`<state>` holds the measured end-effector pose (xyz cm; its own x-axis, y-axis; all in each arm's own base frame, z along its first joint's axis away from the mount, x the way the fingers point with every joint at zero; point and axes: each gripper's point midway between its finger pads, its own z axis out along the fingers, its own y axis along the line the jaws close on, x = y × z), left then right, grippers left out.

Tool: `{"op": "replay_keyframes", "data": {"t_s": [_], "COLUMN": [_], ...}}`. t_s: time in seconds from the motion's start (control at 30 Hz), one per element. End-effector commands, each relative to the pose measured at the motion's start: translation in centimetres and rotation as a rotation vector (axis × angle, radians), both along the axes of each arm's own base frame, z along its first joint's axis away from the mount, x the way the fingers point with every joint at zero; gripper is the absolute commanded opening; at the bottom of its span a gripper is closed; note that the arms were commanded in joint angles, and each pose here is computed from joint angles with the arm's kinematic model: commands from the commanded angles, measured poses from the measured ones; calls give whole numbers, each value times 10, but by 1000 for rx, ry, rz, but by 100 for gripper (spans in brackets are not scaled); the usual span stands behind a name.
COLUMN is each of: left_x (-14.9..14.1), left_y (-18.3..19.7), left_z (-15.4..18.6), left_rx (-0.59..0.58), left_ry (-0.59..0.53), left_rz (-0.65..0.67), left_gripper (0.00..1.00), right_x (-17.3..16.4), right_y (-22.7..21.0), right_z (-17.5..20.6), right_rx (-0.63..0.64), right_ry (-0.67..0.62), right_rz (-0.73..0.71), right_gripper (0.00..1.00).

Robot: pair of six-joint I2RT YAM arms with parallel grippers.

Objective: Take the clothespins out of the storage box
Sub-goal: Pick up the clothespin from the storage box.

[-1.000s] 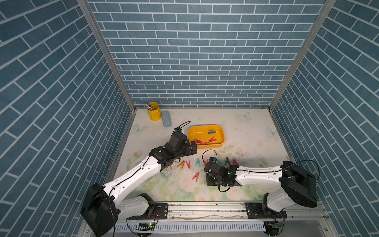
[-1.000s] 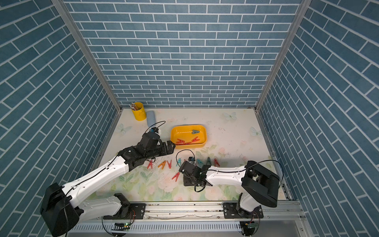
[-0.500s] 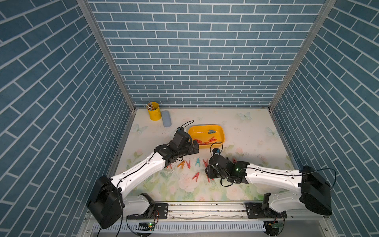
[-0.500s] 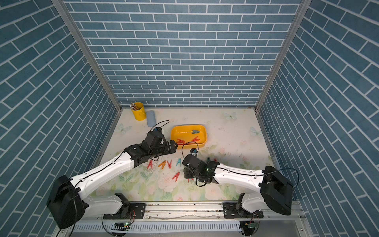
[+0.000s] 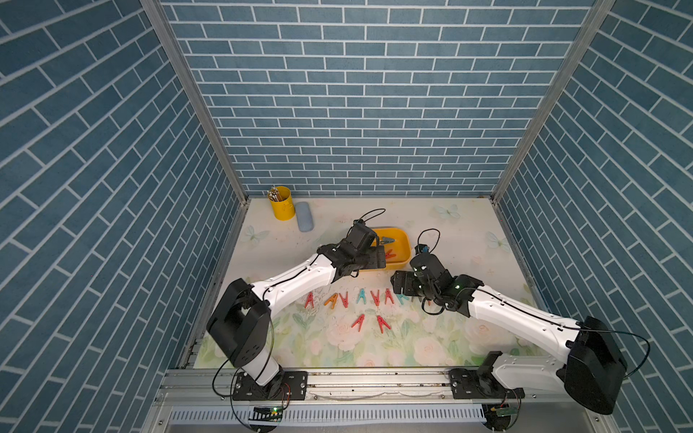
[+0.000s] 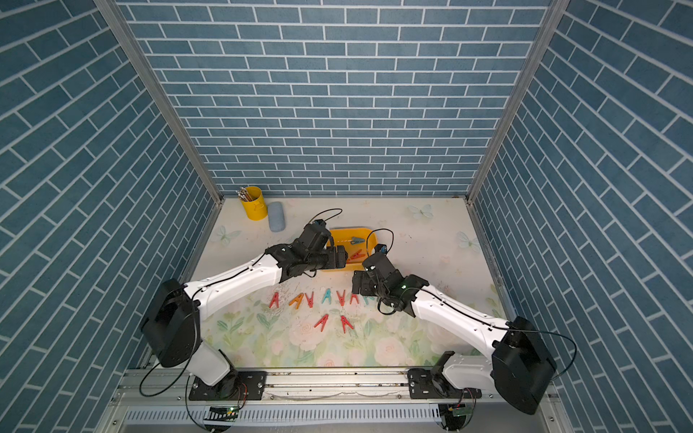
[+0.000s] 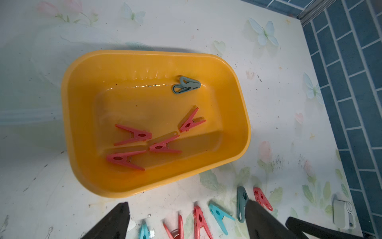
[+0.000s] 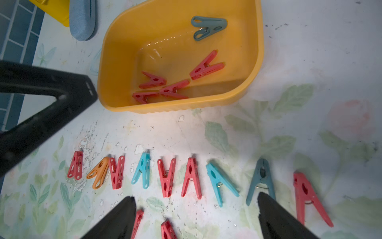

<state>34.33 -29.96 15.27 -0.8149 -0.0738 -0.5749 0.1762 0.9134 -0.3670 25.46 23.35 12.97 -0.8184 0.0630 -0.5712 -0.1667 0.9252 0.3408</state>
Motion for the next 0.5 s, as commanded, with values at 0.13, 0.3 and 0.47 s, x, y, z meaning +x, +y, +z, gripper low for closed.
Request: {"op": "replay_keyframes", "data": {"t_s": [0.13, 0.3, 0.47], "left_x": [27, 49, 71], "left_y": [-23, -42, -57], "left_z": [-15, -31, -45], "left_rx": [107, 80, -45], "left_ry": [-11, 22, 62], "left_rz": [-60, -27, 34], "left_gripper": [82, 70, 56], "right_x": [34, 51, 60], "right_y": [-24, -37, -40], "right_z": [13, 22, 26], "right_rx": [-26, -16, -4], "right_ry": [-54, -91, -108], "right_rz": [-46, -104, -107], "right_gripper": [100, 99, 100]}}
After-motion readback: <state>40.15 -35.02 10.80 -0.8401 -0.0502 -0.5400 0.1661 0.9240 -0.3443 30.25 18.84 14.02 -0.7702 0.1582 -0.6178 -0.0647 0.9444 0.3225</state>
